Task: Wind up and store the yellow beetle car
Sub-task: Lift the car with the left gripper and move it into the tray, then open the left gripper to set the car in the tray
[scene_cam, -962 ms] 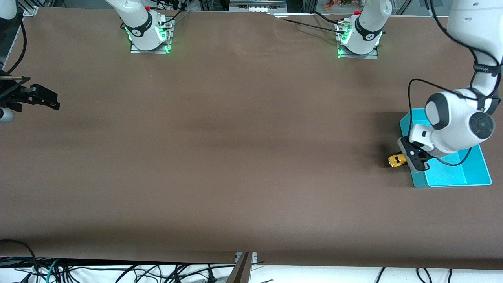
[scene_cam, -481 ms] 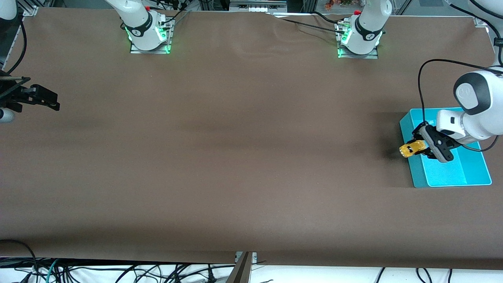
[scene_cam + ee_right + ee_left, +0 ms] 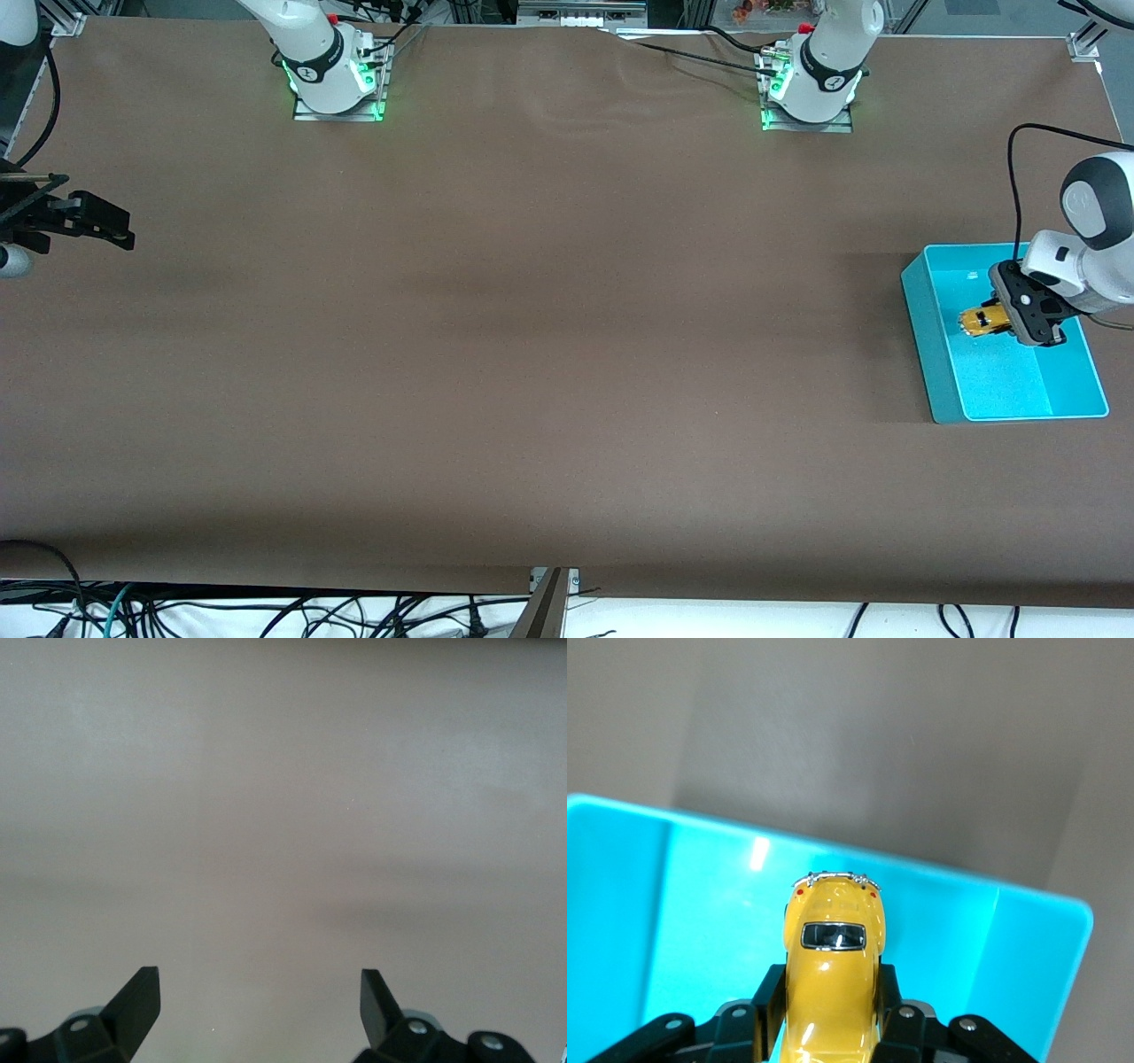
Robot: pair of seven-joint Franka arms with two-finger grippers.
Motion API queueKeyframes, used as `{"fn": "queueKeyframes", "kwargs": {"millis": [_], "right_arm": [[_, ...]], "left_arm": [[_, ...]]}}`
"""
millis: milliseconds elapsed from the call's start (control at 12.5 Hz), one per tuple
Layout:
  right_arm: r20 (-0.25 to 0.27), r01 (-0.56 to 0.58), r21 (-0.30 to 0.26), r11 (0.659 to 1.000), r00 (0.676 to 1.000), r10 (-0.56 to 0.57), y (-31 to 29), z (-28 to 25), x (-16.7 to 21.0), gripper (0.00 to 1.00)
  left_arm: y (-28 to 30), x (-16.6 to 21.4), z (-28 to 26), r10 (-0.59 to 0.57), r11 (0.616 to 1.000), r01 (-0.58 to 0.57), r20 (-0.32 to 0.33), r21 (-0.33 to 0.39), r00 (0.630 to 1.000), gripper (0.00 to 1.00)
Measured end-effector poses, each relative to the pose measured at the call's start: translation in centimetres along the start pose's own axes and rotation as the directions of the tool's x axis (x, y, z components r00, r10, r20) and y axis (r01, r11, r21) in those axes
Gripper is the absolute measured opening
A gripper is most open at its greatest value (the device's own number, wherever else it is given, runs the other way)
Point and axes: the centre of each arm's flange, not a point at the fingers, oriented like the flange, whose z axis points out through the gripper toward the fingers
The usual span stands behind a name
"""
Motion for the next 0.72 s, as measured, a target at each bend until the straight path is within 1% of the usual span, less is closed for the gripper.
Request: {"fn": "queueKeyframes", "kwargs": {"millis": [241, 401, 561, 722], "right_arm": [[-0.002, -0.001, 0.023, 1.000, 1.000, 0.001, -0.1, 0.0, 0.0, 1.00], [-0.003, -0.002, 0.025, 1.000, 1.000, 0.002, -0.1, 0.0, 0.0, 1.00], [-0.003, -0.002, 0.025, 1.000, 1.000, 0.002, -0.1, 0.0, 0.0, 1.00], [-0.003, -0.002, 0.025, 1.000, 1.000, 0.002, -0.1, 0.0, 0.0, 1.00]], "left_arm": [[0.3, -0.5, 3.9, 0.009, 0.999, -0.009, 0.006, -0.052, 1.000, 0.45], [0.5, -0.4, 6.5, 0.012, 0.998, -0.012, 0.004, -0.054, 1.000, 0.45], [1.0, -0.4, 8.8, 0.015, 0.997, -0.015, 0.004, -0.075, 1.000, 0.45], [1.2, -0.9, 10.2, 0.033, 0.995, -0.030, 0.030, -0.095, 0.999, 0.45]]}}
